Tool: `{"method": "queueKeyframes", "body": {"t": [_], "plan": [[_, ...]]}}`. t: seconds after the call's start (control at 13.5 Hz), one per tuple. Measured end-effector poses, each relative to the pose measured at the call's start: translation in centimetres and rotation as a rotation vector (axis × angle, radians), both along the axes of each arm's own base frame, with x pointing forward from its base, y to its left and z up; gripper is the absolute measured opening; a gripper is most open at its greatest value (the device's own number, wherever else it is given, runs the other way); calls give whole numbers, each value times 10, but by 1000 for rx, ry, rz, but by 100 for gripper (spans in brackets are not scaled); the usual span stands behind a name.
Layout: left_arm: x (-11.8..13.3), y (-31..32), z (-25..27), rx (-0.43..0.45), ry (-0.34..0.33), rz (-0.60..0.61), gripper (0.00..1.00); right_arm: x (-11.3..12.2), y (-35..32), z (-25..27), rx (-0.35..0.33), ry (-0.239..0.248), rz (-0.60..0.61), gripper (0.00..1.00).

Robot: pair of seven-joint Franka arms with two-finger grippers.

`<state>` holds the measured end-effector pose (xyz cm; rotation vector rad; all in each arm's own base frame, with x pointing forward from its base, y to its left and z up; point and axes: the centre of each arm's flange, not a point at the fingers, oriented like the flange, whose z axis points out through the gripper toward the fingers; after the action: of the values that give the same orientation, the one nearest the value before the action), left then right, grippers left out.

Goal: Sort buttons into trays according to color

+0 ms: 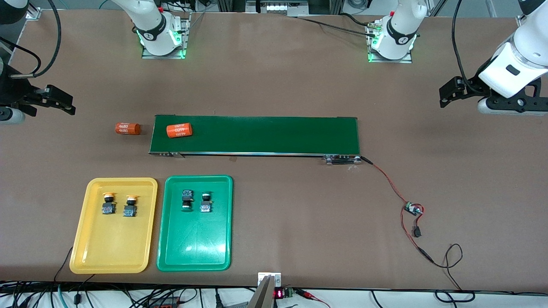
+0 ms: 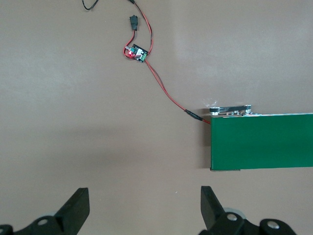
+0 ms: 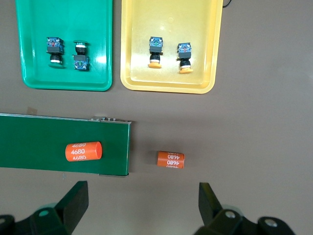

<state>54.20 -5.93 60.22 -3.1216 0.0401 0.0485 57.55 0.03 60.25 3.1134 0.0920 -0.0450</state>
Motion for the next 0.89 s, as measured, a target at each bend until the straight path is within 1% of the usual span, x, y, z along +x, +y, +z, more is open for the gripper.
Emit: {"method": "queueKeyframes", "body": {"t": [0.89], "plan": [[0,0,0,0,0,0,100,-2,-1,-1,0,16,-8,100]]}}
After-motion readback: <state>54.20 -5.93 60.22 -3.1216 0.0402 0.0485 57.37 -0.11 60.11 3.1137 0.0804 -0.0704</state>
